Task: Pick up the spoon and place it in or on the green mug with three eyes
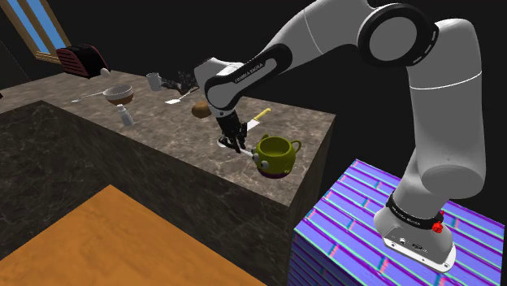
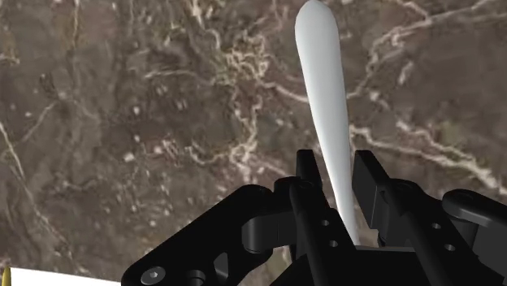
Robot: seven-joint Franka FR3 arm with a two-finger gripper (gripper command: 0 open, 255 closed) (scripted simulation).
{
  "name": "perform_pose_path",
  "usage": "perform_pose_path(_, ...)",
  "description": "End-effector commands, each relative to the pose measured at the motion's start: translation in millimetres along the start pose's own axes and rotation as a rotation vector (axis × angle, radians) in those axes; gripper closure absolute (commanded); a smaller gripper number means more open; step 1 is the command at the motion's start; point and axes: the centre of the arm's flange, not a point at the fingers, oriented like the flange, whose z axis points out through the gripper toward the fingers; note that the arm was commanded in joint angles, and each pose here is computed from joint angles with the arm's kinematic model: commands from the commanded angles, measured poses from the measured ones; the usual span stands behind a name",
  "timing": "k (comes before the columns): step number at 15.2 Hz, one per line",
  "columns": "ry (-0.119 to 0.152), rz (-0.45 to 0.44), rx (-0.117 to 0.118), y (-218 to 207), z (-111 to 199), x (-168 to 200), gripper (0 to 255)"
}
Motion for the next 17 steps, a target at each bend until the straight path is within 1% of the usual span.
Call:
perform_pose_path(1, 0.0, 0.0, 0.0, 0.0, 0.0, 0.0, 255)
perform_pose_path(6, 0.0, 0.0, 0.0, 0.0, 0.0, 0.0, 255)
perform_pose_path(17, 0.0, 0.0, 0.0, 7.0, -56.1, -12.9, 255)
